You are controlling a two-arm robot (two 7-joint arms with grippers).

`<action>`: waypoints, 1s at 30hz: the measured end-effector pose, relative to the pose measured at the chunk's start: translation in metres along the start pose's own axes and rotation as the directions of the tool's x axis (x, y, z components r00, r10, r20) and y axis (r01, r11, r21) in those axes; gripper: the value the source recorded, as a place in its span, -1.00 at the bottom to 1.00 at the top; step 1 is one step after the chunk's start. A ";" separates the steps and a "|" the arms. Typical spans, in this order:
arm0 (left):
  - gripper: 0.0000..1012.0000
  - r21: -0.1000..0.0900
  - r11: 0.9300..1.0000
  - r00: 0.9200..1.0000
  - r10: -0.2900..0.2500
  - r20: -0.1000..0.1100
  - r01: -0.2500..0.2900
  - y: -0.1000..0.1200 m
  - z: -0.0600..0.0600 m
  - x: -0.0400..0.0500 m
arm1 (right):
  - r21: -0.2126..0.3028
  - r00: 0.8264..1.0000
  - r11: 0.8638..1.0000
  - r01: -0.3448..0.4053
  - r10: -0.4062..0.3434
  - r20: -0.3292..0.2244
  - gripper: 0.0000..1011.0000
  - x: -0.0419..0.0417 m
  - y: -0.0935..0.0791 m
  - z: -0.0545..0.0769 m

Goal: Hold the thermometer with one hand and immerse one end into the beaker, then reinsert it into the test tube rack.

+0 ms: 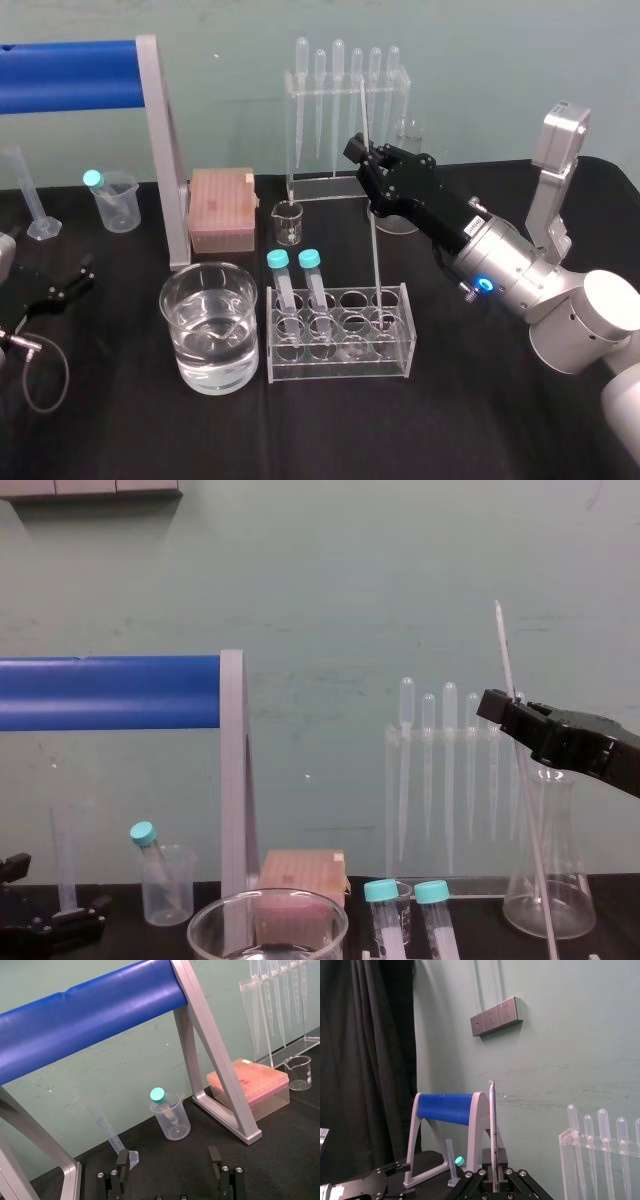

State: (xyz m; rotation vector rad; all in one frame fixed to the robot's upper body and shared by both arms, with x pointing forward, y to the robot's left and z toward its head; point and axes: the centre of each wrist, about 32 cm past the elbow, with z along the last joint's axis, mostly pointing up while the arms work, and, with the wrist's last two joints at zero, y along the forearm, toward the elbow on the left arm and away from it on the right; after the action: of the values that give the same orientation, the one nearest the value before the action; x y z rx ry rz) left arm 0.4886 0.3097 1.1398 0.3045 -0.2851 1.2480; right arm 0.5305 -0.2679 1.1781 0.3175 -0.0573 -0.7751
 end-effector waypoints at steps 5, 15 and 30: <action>0.99 0.000 1.000 1.000 0.000 0.000 0.000 0.000 0.000 0.0000 | 0.000 1.000 1.000 0.000 0.000 0.000 -0.79 0.0000 0.000 0.000; 0.99 0.000 1.000 1.000 0.000 0.000 0.000 0.000 0.000 0.0000 | 0.000 1.000 1.000 0.000 0.000 0.000 -0.24 0.0000 0.000 0.000; 0.99 0.000 1.000 1.000 0.000 0.000 0.000 0.000 0.000 0.0000 | 0.000 1.000 1.000 0.000 0.000 0.000 0.72 0.0000 0.000 0.000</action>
State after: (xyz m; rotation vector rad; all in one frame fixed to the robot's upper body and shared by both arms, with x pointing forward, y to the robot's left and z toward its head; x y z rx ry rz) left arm 0.4886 0.3097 1.1398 0.3044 -0.2851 1.2480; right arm 0.5305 -0.2679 1.1781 0.3175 -0.0570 -0.7752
